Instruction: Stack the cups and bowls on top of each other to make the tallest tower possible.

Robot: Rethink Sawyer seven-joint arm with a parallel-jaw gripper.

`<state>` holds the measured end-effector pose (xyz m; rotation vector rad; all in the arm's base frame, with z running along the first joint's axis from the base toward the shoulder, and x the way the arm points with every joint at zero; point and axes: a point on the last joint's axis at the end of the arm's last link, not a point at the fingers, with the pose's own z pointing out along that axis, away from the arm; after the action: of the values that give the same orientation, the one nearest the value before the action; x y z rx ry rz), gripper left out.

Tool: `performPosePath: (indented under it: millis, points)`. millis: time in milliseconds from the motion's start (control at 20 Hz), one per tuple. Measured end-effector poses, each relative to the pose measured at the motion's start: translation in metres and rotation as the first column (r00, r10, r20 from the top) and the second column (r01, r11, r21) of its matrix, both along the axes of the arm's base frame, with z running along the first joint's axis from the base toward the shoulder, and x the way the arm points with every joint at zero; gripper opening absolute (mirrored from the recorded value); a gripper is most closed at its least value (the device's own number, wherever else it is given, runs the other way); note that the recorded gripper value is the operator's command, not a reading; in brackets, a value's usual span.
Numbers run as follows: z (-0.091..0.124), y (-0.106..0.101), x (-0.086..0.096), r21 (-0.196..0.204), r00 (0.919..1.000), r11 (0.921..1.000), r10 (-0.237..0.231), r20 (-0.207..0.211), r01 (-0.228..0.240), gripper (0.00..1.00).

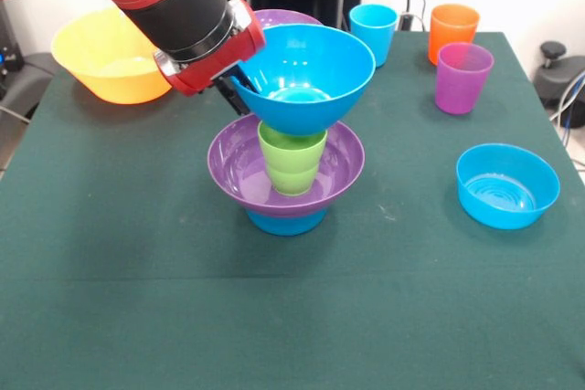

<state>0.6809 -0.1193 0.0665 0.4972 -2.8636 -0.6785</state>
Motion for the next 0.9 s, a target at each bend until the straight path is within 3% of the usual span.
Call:
performPosePath:
  millis: [900]
  points:
    - [0.0038,-0.0036,0.0012,-0.007,1.0000,1.0000,-0.003,0.006,0.003,0.00]
